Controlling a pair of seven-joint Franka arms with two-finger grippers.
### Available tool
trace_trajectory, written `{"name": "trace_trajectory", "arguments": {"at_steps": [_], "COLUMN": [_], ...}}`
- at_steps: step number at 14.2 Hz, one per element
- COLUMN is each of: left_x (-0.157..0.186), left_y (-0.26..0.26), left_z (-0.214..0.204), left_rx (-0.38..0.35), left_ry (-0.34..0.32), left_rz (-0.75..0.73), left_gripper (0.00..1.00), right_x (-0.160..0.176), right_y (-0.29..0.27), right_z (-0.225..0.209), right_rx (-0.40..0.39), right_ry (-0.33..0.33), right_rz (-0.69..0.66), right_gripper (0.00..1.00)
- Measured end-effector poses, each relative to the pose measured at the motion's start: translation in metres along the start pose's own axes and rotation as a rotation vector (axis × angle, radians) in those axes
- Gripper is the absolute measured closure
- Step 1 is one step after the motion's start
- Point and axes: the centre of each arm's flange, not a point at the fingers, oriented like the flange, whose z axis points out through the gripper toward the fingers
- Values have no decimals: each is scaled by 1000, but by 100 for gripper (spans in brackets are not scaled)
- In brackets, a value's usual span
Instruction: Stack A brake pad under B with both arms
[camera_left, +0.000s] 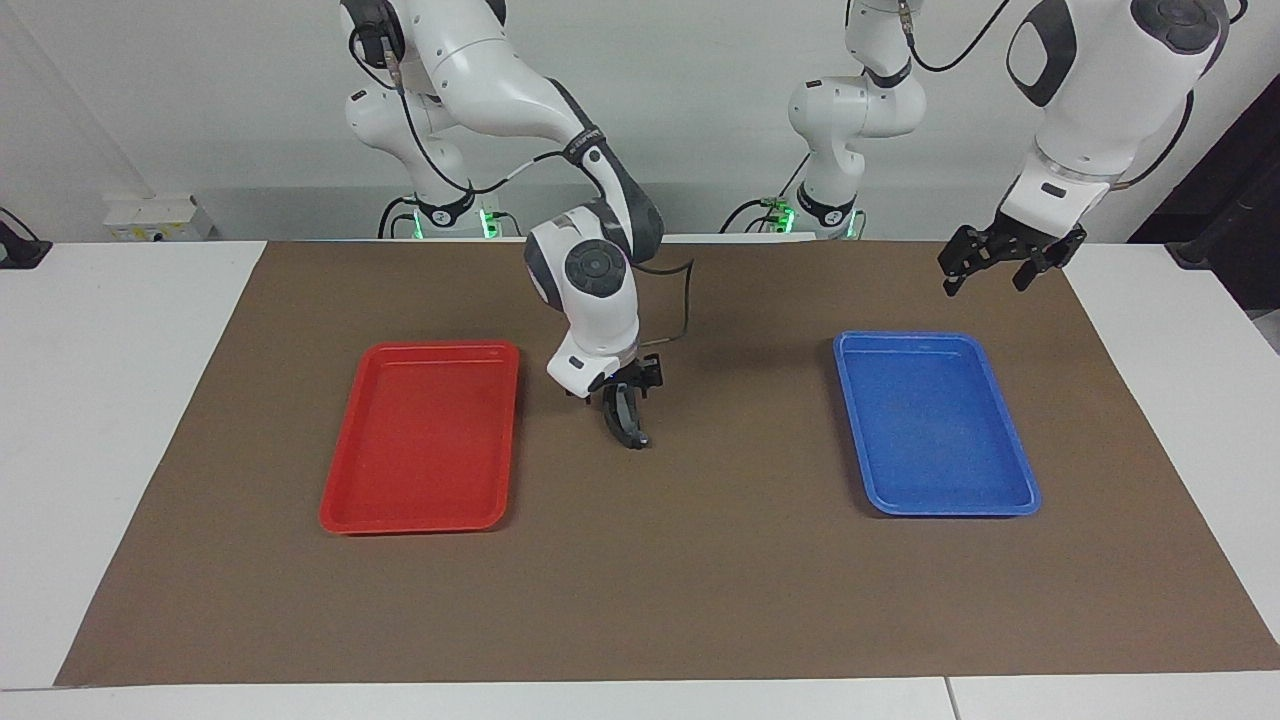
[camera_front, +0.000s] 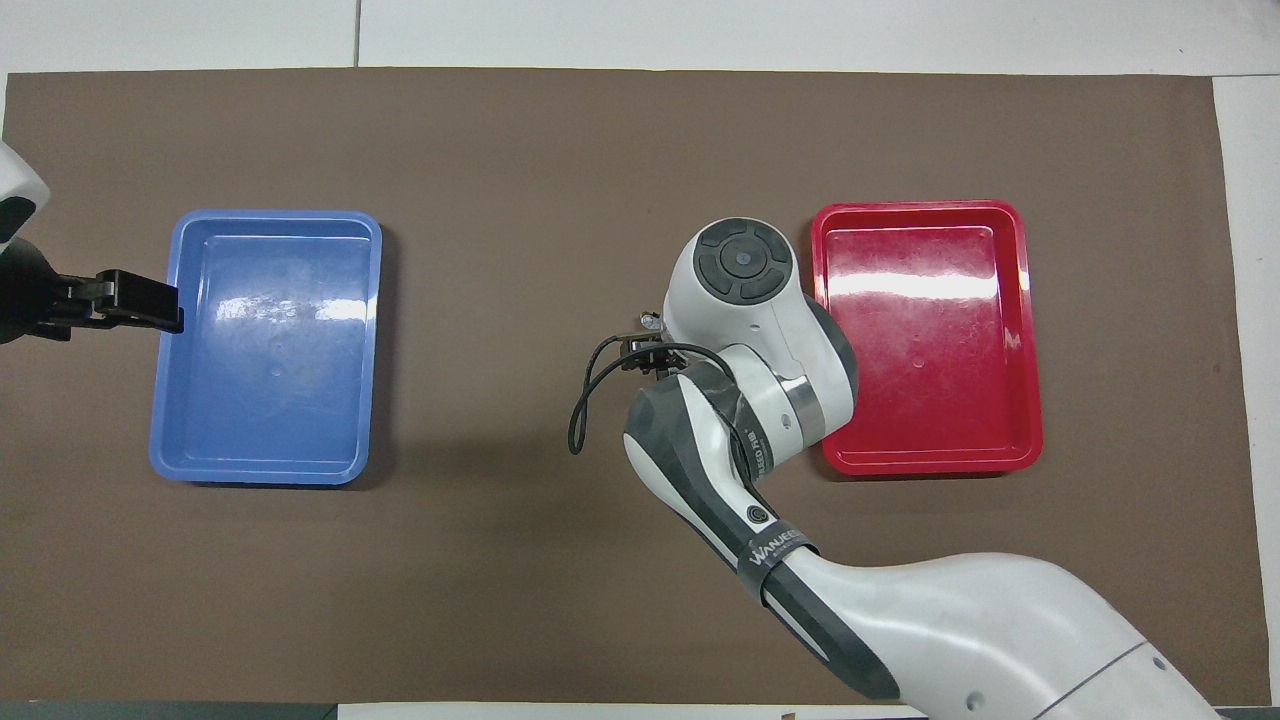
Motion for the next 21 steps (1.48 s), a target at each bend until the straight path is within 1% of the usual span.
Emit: {"name": "trace_trajectory", "arguments": {"at_steps": [2,4,5,7,11,13,16,18,21], "left_x": [0,-1,-3,-6,-6,-5,-5,-5,-7], "left_y": [-4,-1,1,1,-6,-7,-11,-12,-2], "left_z": [1,2,4,7,4,4,7,7,5], "left_rx": [0,1,2,3,2,2,1,1,3], "left_ry": [-3,-12,-20,-26,-9,-7,-6,-4,-1], "left_rz": [-8,-1,3,3,-10,-12,-20,-22,-4], "left_gripper": [0,0,0,0,0,0,0,0,0], "right_x": [5,9,9,4,-13,-28,-44,-46,-45], "right_y": [17,53,75,119,211,252,279,284,294], "right_z": [-39,-82,-103,-141,-202,-226,-258,-265,-262], "right_rx": [17,12,8,-2,-5,-8,-79,-94,-97], "right_ry": [43,64,62,36,-2,-30,-66,-72,-92], "right_rz": [25,68,97,136,154,152,120,101,96], "right_gripper": [0,0,0,0,0,0,0,0,0]}}
